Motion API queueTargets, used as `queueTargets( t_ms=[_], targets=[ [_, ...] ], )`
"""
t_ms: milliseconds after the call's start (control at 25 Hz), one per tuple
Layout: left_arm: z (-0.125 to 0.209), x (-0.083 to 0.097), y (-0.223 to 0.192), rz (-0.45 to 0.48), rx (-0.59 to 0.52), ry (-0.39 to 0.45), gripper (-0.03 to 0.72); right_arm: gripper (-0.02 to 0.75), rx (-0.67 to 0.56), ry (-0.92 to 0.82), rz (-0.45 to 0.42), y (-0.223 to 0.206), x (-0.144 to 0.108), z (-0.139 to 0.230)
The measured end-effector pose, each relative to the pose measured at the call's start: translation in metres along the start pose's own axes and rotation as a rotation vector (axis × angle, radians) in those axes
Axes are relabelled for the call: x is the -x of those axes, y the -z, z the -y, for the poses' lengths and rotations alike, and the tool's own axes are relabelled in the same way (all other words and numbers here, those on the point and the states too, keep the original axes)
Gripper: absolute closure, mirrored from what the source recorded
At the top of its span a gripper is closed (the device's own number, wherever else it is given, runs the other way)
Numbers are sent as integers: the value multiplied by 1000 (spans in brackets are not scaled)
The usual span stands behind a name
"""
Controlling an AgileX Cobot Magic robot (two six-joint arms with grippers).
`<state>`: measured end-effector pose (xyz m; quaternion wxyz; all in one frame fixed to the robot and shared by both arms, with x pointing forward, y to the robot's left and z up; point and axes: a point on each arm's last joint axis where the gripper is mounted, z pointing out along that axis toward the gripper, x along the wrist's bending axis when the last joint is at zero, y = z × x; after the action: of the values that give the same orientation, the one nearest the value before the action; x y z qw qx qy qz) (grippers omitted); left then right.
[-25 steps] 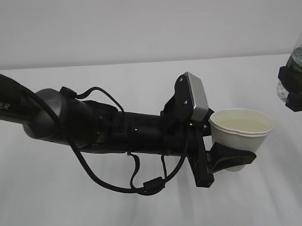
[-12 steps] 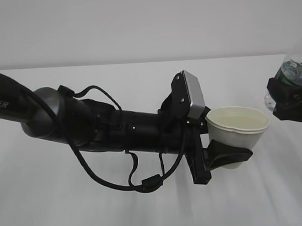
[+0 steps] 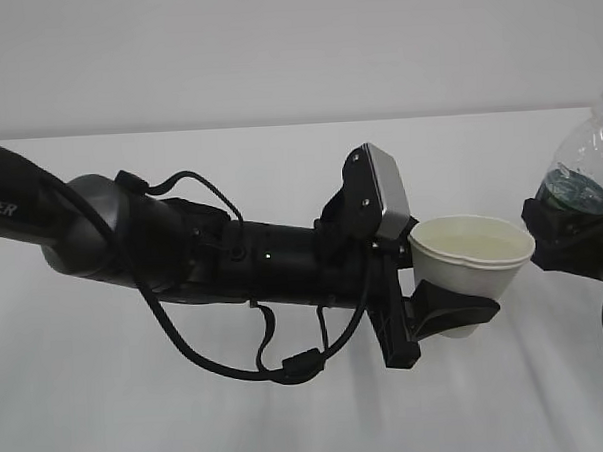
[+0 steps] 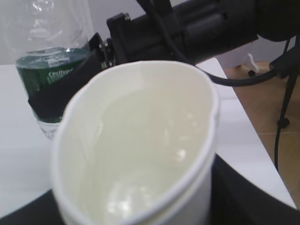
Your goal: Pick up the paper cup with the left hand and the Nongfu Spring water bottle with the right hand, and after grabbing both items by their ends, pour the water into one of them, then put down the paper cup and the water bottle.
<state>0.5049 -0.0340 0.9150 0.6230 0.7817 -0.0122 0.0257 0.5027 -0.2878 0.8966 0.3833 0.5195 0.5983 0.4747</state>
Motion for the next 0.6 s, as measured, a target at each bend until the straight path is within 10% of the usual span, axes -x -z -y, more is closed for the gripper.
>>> queueTargets(
  t_ms=[600],
  targets=[
    [0, 0, 0, -1, -2, 0, 271, 291, -12, -3, 1, -28, 5, 8]
  ],
)
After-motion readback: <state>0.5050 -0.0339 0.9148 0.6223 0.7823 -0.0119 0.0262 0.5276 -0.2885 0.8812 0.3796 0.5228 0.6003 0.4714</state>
